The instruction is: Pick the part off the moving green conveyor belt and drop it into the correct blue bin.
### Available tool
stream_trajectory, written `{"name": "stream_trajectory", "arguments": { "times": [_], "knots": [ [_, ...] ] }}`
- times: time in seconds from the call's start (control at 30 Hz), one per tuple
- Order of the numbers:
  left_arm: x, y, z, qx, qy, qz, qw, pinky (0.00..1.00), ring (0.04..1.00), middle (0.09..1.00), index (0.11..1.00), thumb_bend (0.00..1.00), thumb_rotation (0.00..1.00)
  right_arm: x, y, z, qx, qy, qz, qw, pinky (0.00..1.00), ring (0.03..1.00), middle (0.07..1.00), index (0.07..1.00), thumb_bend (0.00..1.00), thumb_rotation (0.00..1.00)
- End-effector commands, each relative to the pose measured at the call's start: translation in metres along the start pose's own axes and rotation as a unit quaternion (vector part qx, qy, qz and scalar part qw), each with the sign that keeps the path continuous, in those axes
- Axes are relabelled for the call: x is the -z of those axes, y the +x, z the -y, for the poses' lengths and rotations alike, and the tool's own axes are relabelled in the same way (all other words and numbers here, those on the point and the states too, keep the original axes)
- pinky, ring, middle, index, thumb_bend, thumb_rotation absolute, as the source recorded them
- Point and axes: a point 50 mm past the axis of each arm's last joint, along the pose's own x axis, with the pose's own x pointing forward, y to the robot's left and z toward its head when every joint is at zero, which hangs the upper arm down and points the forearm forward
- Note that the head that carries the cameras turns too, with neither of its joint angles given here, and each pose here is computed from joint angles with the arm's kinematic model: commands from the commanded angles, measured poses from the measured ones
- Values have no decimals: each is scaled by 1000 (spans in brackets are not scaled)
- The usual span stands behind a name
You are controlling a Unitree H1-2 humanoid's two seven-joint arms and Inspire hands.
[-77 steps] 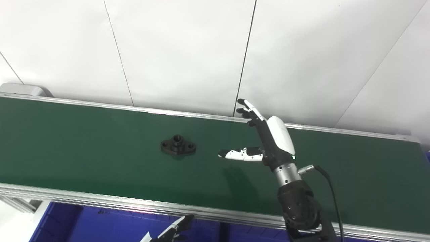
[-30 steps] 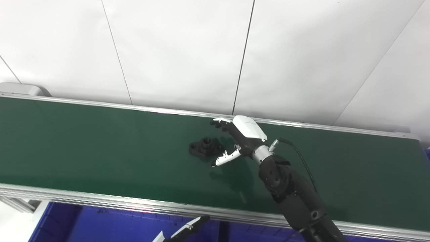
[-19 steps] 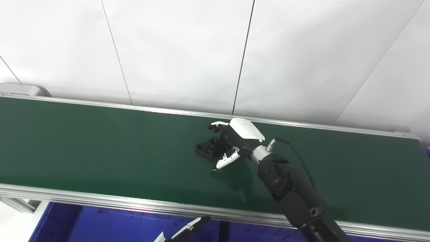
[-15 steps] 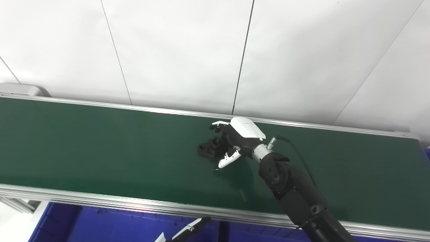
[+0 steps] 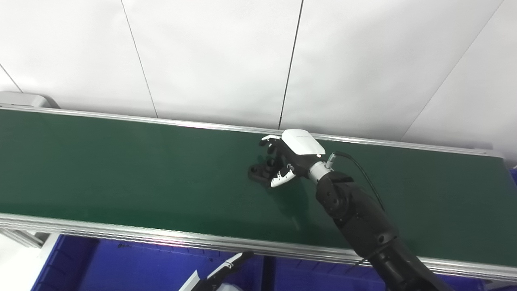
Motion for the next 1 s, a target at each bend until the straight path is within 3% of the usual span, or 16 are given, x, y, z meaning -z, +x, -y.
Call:
{"name": "stream_trajectory", "arguments": {
  "times": [0.0, 0.1, 0.23, 0.33, 0.63, 0.73, 0.97],
  "knots": [
    [-9, 0, 2, -4, -2, 22, 1000, 922, 958, 963, 929, 826, 296, -4, 0, 0, -10, -22, 22, 999, 351, 409, 520, 675, 532, 0],
    [-9, 0, 2, -6, -1, 24, 1000, 912, 953, 962, 929, 825, 300, -2, -3, -2, -20, -35, 21, 999, 373, 397, 508, 576, 512, 0],
    [-10, 0, 2, -7, -1, 27, 1000, 906, 952, 961, 929, 822, 299, 0, -5, -9, -52, -50, 10, 997, 344, 402, 516, 532, 508, 0],
    [-10, 0, 2, -9, -1, 28, 1000, 906, 951, 961, 929, 826, 309, 0, -8, -14, -54, -78, 23, 995, 366, 422, 549, 499, 506, 0],
    [-11, -1, 2, -7, -2, 27, 1000, 895, 955, 969, 935, 823, 313, 2, -14, -26, -77, -184, 26, 980, 311, 397, 512, 525, 511, 0],
    [-11, 0, 1, -5, -8, 27, 1000, 898, 960, 975, 940, 814, 311, 3, -19, -26, -82, -193, 36, 977, 293, 393, 504, 522, 513, 0],
    [-10, 1, 0, -6, -7, 31, 999, 875, 949, 968, 938, 812, 300, -5, -32, -16, -55, -166, 36, 984, 294, 386, 499, 533, 511, 0]
  ]
}}
